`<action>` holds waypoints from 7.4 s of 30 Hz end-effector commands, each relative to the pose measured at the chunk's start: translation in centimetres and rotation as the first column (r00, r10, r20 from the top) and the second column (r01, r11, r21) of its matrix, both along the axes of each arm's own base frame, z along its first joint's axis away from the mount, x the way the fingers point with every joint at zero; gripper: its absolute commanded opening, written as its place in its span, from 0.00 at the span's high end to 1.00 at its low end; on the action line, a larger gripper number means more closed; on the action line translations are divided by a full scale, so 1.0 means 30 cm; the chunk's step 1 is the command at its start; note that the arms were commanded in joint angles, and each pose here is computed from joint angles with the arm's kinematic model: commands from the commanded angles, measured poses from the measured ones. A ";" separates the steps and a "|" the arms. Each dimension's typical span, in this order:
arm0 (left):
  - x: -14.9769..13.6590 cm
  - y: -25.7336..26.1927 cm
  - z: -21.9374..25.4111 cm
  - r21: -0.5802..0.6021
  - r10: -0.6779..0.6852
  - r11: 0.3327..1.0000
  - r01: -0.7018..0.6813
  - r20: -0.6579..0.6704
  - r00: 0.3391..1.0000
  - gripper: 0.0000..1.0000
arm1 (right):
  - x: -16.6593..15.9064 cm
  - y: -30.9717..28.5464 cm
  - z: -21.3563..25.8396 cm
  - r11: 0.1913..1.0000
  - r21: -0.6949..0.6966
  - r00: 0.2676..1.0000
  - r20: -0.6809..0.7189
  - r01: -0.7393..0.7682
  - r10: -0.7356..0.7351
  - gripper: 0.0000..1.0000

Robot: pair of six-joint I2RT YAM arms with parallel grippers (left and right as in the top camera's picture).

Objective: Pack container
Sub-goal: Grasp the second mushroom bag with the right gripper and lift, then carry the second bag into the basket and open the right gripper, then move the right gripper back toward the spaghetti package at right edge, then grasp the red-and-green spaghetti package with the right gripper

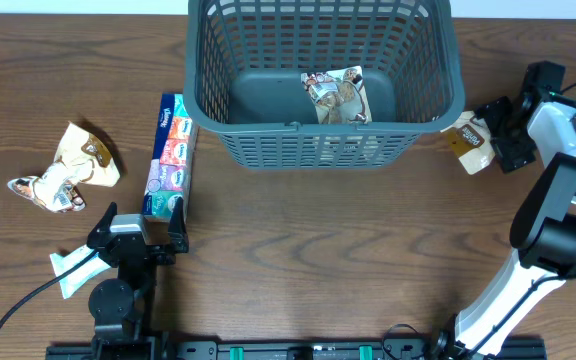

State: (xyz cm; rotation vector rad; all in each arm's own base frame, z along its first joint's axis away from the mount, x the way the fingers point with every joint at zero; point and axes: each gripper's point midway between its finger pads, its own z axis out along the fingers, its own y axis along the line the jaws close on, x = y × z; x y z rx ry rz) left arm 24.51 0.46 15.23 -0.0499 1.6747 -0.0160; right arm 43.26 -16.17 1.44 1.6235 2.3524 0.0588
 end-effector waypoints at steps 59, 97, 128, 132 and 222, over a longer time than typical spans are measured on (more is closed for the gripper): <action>-0.004 0.000 -0.049 -0.003 -0.001 1.000 0.001 -0.046 0.999 0.01 | 0.004 0.936 1.412 0.574 -0.511 0.041 0.723 -0.640 0.689 0.99; -0.004 0.000 -0.049 -0.003 -0.001 1.000 0.001 -0.046 0.999 0.01 | 0.143 1.067 0.414 0.469 -0.124 0.428 0.254 -0.875 0.867 0.61; -0.004 0.000 -0.049 -0.003 -0.001 1.000 0.001 -0.046 0.999 0.01 | -0.052 0.271 1.439 0.655 -0.677 0.784 0.183 -0.336 0.593 0.01; -0.004 0.000 -0.048 -0.003 -0.001 1.000 0.001 -0.045 0.999 0.02 | -0.180 0.091 1.355 0.717 -0.615 0.880 0.077 -0.328 0.468 0.01; -0.004 0.000 -0.049 -0.003 -0.001 1.000 0.001 -0.046 0.999 0.02 | -0.442 -0.816 0.187 0.483 -0.207 0.525 -0.353 -0.851 0.774 0.01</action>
